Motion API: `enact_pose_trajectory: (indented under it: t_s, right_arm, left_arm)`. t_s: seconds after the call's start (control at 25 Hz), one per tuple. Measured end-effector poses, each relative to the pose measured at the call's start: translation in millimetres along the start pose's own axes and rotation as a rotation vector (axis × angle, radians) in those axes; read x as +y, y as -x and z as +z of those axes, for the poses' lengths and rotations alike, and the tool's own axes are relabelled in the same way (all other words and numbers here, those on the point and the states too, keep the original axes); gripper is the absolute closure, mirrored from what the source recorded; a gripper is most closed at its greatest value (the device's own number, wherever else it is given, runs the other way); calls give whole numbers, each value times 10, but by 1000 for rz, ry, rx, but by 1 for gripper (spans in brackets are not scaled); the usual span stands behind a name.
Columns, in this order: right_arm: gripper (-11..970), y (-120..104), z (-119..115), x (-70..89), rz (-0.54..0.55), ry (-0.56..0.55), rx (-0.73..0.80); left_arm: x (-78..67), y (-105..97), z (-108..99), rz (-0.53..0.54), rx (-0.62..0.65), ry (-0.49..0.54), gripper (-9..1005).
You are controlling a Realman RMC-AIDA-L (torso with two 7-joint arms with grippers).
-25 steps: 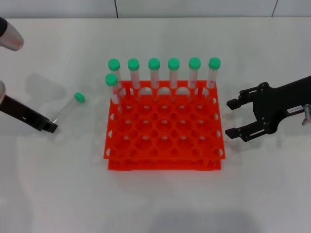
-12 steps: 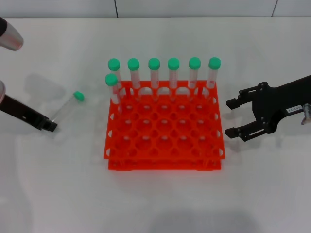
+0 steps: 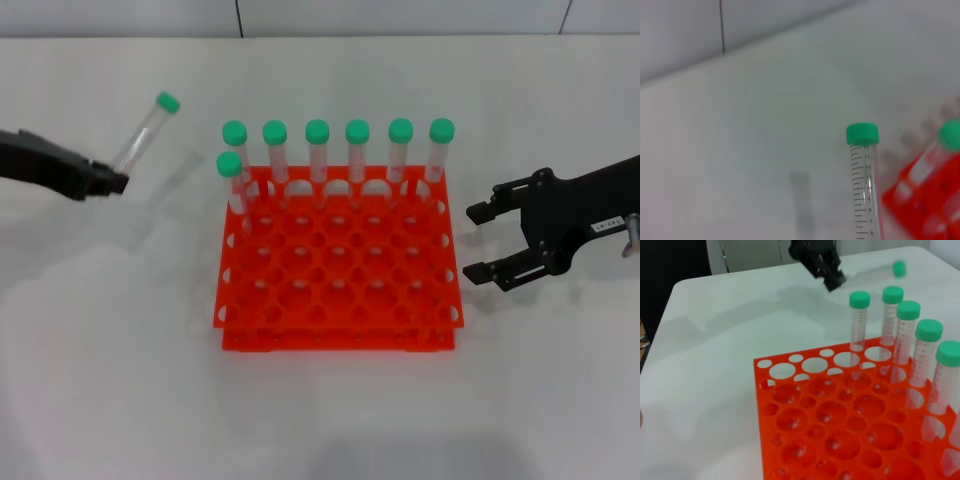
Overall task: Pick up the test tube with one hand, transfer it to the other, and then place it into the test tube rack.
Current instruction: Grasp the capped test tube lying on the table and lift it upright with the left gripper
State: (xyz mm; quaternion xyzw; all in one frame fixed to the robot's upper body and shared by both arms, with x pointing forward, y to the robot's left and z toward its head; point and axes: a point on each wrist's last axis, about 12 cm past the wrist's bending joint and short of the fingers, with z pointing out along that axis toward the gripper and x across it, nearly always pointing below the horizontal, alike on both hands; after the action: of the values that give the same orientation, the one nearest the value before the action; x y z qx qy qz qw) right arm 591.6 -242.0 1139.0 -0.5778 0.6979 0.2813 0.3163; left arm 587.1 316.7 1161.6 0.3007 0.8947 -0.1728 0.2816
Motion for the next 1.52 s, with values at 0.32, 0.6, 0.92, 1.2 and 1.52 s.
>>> enact_pose_trajectory:
  t_s: [0.32, 0.6, 0.92, 1.2, 1.52]
  right_arm:
    - [269, -39, 26, 39, 15, 3, -10]
    - [273, -42, 88, 73, 15, 6, -24]
    - [278, -16, 153, 80, -3, -5, -41]
    - [282, 22, 170, 66, -26, -20, -80]
    - [287, 24, 161, 58, -24, -26, -86]
  left_arm:
    - [-154, -116, -255, 140, -322, -46, 795]
    - [-299, -243, -195, 275, -563, -152, 790]
    - [-297, -67, 79, 257, -589, -376, 784]
    - [-278, 215, 293, 264, -446, -455, 780]
    - [-369, 411, 416, 309, -323, -480, 774]
